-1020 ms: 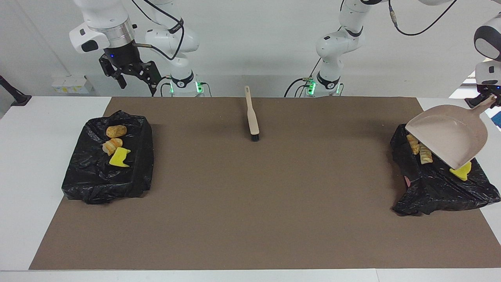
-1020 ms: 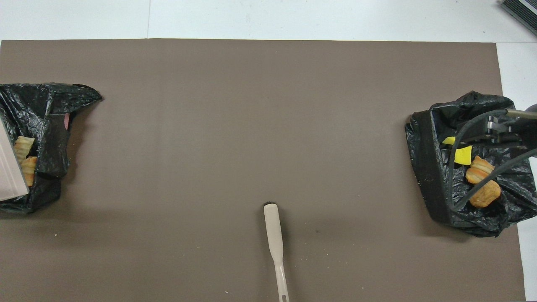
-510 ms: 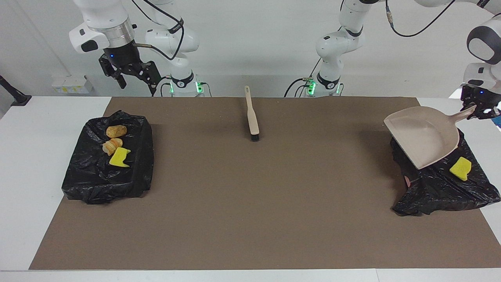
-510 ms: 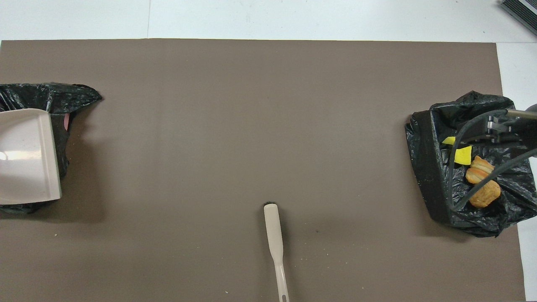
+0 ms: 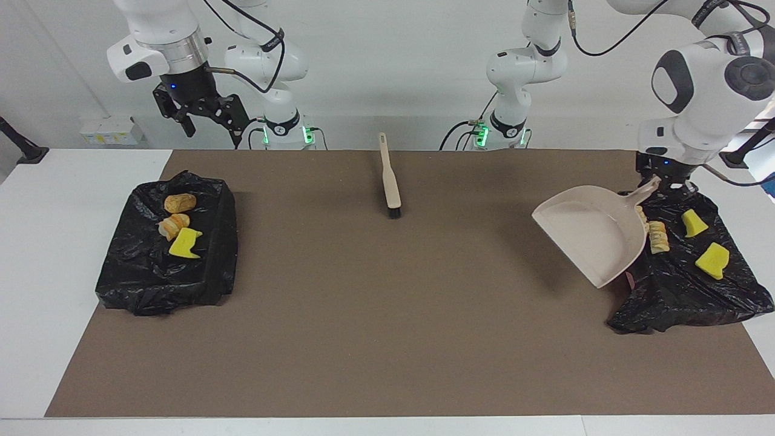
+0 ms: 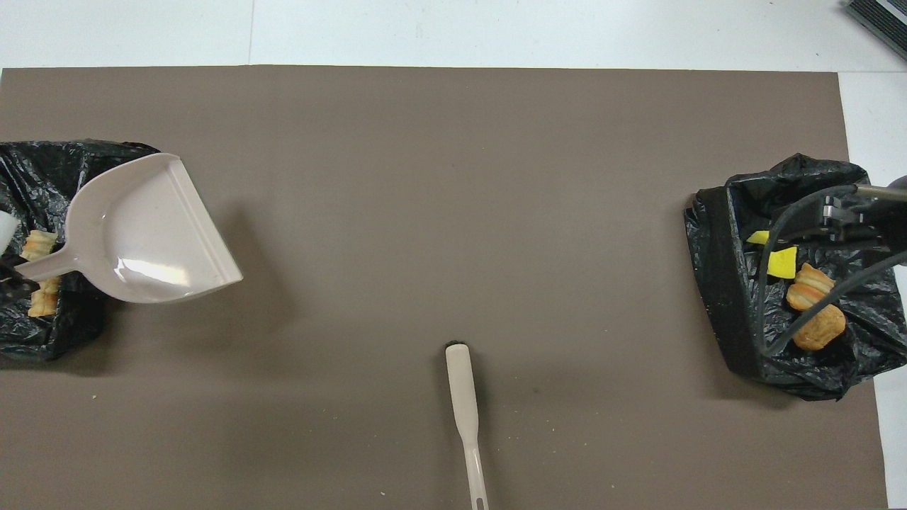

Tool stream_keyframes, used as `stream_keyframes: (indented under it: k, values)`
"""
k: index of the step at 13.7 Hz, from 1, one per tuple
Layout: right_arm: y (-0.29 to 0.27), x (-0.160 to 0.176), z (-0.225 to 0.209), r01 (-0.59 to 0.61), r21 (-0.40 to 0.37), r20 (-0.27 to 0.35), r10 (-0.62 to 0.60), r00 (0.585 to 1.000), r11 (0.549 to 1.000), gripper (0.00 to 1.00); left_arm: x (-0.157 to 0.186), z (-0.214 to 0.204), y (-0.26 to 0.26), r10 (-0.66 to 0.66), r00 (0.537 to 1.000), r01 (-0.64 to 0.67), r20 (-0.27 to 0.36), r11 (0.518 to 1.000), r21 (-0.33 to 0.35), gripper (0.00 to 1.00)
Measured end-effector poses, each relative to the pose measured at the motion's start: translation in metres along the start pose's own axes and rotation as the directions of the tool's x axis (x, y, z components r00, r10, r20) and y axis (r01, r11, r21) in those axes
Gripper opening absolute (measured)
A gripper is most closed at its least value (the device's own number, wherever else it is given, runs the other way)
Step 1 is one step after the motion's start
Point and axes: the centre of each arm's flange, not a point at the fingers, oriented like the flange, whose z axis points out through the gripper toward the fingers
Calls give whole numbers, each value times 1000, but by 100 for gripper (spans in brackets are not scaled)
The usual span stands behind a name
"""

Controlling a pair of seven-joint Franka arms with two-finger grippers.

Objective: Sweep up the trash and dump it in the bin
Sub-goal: 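Bring the empty dustpan to the table center with the left gripper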

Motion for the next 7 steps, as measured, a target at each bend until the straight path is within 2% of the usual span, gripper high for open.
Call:
stream_keyframes:
  k: [3, 7]
  values:
    - [0, 0, 0, 0, 0, 0, 0, 1000, 1000, 100, 59, -13, 40, -153, 988, 153, -31, 988, -3, 31]
    - [0, 0, 0, 0, 0, 0, 0, 1000, 1000, 100, 135, -13, 100, -369, 928, 367, -58, 929, -39, 31]
